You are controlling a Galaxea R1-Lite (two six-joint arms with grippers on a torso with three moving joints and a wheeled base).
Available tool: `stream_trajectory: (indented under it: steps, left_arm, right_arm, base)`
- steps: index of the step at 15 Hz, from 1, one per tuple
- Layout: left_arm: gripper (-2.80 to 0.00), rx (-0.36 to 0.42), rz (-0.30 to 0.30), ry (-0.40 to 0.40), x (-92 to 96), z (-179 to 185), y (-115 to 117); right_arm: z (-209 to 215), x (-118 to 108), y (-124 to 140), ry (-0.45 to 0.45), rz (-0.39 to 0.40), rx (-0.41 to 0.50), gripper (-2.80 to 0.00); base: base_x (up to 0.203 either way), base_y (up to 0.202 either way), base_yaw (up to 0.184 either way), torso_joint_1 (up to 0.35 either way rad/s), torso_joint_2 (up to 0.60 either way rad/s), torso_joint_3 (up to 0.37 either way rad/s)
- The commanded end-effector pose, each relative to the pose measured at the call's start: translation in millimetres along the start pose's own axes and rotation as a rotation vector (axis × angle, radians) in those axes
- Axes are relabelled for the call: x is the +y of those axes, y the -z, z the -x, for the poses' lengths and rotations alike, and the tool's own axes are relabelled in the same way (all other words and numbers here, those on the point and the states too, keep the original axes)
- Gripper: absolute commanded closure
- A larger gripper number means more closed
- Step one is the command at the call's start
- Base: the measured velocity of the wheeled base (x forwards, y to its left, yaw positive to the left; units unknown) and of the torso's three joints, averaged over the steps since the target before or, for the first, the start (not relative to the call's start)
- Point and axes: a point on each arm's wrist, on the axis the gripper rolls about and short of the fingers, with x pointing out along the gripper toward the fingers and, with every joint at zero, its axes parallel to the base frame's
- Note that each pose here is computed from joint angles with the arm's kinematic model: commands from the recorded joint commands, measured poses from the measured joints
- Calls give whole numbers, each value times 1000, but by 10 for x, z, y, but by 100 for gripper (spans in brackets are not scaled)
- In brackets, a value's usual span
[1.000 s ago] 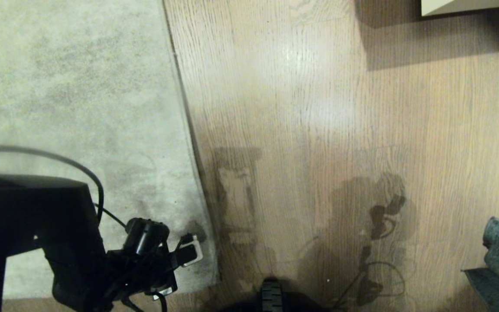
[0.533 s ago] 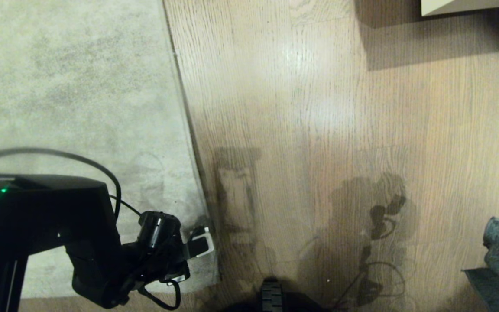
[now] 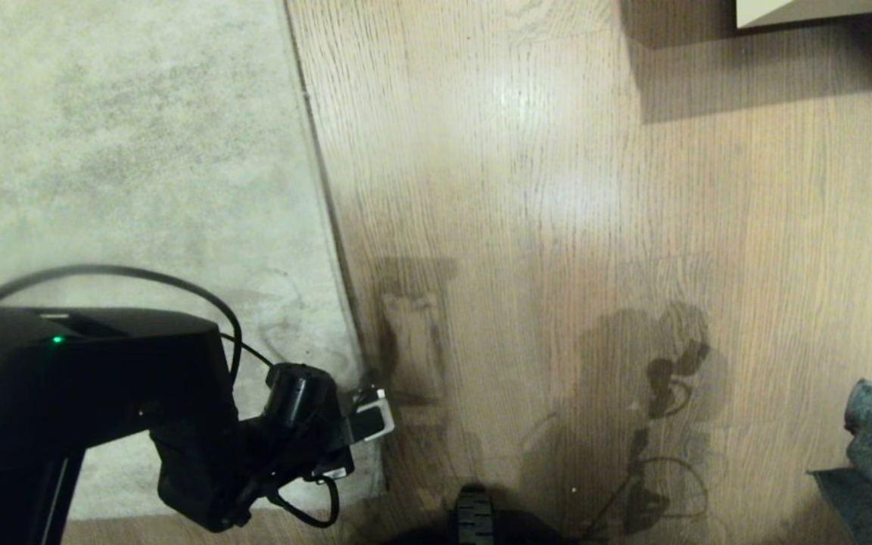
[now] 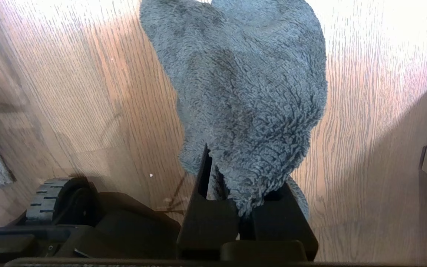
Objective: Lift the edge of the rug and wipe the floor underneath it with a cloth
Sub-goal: Lay down the carpet
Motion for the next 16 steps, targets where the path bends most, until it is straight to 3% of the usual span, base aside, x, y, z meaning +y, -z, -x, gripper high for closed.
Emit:
stream_trajectory:
  steps: [1, 5, 9, 16]
  left_arm:
    - [0, 2, -18, 23, -81, -62, -16]
    - [0, -10, -17, 13, -68, -32, -42]
    - [0, -65, 27, -66, 136, 257, -153]
    - [0, -160, 311, -185, 225, 1279, -118]
  right_arm:
    - [0, 0, 0, 1, 0, 0, 0]
    - [0, 0, 0, 1, 0, 0, 0]
    - [0, 0, 0, 1, 0, 0, 0]
    - [0, 0, 0, -1, 0, 0, 0]
  base:
    - [0, 0, 0, 0, 0, 0]
    - [0, 0, 0, 0, 0, 0]
    - [0, 0, 0, 0, 0, 0]
    - [0, 0, 0, 0, 0, 0]
